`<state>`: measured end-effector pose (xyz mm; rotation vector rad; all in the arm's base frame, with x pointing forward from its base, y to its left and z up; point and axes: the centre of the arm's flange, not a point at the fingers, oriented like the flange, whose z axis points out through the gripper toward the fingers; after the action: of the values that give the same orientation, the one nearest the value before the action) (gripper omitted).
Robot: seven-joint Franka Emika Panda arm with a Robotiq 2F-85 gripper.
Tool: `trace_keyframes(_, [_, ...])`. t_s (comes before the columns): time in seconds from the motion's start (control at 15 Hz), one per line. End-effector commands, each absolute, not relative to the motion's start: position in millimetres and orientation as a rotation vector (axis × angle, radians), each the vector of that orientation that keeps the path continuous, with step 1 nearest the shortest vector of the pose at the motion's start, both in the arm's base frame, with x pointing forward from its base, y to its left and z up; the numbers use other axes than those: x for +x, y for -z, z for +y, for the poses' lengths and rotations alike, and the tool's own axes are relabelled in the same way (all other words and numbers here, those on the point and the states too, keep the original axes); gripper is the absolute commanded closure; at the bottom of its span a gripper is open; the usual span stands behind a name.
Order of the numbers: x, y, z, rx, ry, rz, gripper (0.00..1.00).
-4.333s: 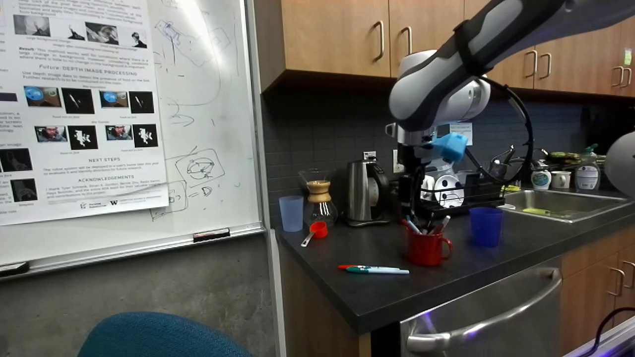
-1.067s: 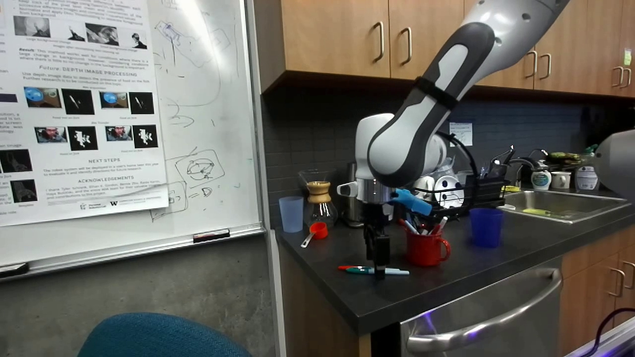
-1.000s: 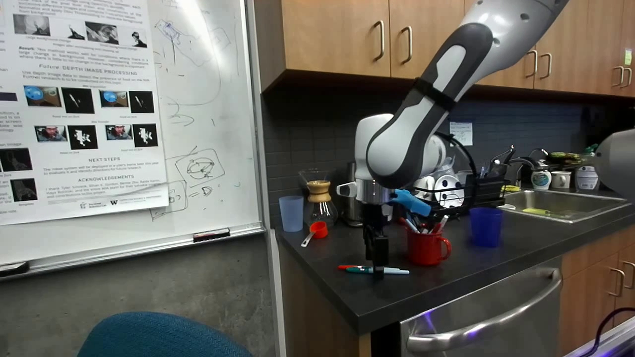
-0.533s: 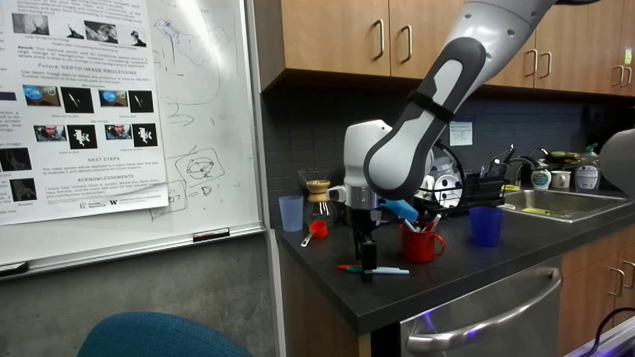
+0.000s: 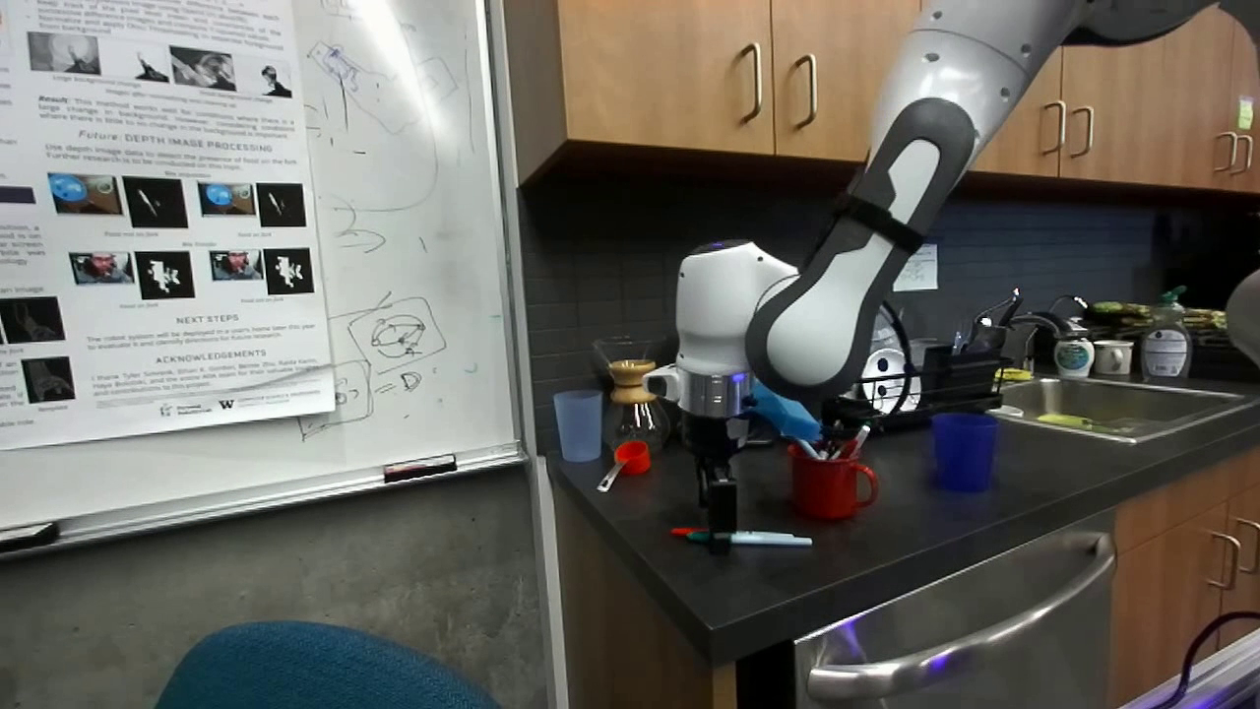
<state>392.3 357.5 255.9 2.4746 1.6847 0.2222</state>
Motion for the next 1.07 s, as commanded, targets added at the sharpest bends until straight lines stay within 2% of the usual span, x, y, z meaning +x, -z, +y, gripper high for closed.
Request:
trace_keyframes(0.0, [392.6,-256.3,357.1,2.469,-0.24,1.664,0.0])
trace_keyframes(1.0, [389.7,-259.3,361.0,2.505,-0.152,1.684,0.0])
